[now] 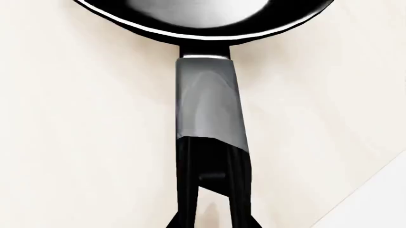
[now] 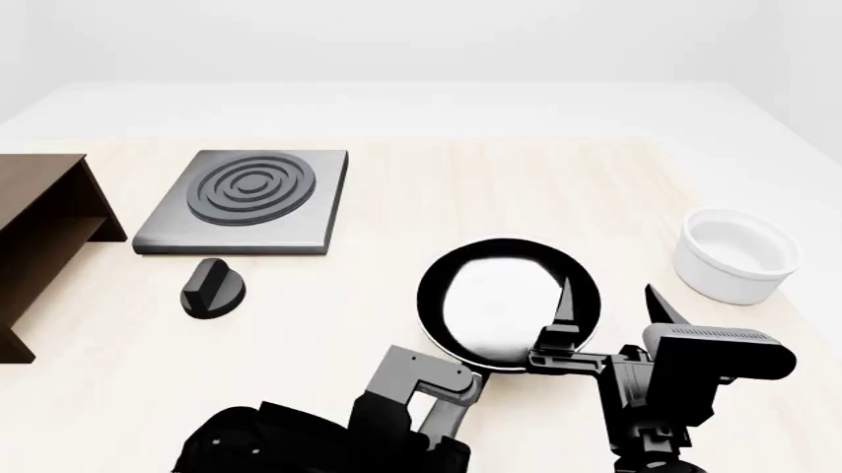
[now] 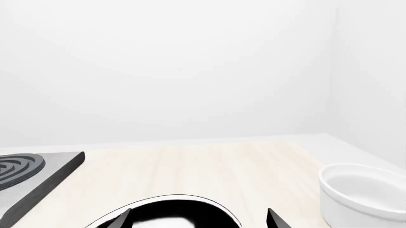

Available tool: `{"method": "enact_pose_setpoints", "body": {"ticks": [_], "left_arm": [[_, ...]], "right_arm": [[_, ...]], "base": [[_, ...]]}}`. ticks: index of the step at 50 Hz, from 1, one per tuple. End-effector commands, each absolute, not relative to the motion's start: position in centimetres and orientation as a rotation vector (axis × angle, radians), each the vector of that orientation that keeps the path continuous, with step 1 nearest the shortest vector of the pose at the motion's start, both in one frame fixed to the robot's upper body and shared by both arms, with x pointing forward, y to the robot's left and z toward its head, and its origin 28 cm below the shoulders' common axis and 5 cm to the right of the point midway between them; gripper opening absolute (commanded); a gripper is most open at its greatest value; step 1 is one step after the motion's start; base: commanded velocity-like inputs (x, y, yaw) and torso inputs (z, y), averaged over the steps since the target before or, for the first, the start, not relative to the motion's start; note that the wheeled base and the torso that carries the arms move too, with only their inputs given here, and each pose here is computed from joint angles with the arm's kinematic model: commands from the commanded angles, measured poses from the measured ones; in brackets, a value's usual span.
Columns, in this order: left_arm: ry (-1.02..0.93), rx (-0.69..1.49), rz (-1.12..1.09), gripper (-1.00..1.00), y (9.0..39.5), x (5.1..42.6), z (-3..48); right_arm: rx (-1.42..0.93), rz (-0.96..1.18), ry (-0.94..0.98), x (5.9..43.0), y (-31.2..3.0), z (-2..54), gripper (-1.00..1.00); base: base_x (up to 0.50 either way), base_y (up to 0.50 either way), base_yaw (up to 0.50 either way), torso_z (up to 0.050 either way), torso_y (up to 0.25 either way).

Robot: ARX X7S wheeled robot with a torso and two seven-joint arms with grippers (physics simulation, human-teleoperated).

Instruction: Put the frying pan on top of the cabinet.

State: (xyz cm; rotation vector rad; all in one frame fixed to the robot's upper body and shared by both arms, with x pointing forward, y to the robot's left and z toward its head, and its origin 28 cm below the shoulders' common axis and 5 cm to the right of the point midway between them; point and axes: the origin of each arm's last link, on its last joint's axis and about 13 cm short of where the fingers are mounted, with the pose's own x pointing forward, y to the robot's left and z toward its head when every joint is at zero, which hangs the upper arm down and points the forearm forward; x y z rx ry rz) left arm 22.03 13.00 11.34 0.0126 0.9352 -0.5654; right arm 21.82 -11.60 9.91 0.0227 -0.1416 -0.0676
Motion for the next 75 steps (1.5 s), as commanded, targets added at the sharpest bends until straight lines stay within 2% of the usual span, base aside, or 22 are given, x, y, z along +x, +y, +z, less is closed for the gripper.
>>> {"method": "enact_pose_setpoints", "body": {"ticks": [1,6,10,11,22,30,33,35,53,75], "left_arm": [[0.671,0.052,-0.429,-1.0,15.9,22.0,14.9],[0.613,-0.01,-0.371,-1.0,18.1,22.2,17.0],[0.613,-0.01,-0.371,-1.0,18.1,22.2,17.0],[0.561,-0.045,-0.293,-1.0,19.5,23.1,18.3],[0.395,-0.04,-0.121,-1.0,23.8,26.2,26.5],[0.397,-0.084,0.097,-1.0,28.0,29.5,32.4],[0.397,-0.084,0.097,-1.0,28.0,29.5,32.4],[0.399,-0.113,0.251,-1.0,30.1,31.0,34.0],[0.442,-0.261,0.626,-1.0,36.0,34.2,32.3],[0.49,-0.41,0.834,-1.0,40.5,35.1,29.3]], "right_arm": [[0.023,-0.072,-0.142,21.8,-11.7,9.9,1.0],[0.024,-0.07,-0.146,21.9,-11.7,10.1,1.0],[0.024,-0.07,-0.146,21.9,-11.7,10.1,1.0],[0.022,-0.068,-0.146,21.9,-11.6,10.1,1.0],[0.021,-0.07,-0.142,22.0,-11.6,10.0,1.0],[0.018,-0.066,-0.141,22.1,-11.5,9.9,1.0],[0.018,-0.066,-0.141,22.1,-11.5,9.9,1.0],[0.02,-0.062,-0.14,22.1,-11.4,9.9,1.0],[0.023,-0.06,-0.143,22.3,-11.4,10.4,1.0],[0.023,-0.06,-0.14,22.5,-11.3,10.4,1.0]], "base": [[0.0,0.0,0.0,0.0,0.0],[0.0,0.0,0.0,0.0,0.003],[0.0,0.0,0.0,0.0,0.0],[0.0,0.0,0.0,0.0,0.0],[0.0,0.0,0.0,0.0,0.003],[0.0,0.0,0.0,0.0,0.001],[0.0,0.0,0.0,0.0,0.004],[0.0,0.0,0.0,0.0,0.0],[0.0,0.0,0.0,0.0,0.002],[0.0,0.0,0.0,0.0,0.002]]}}
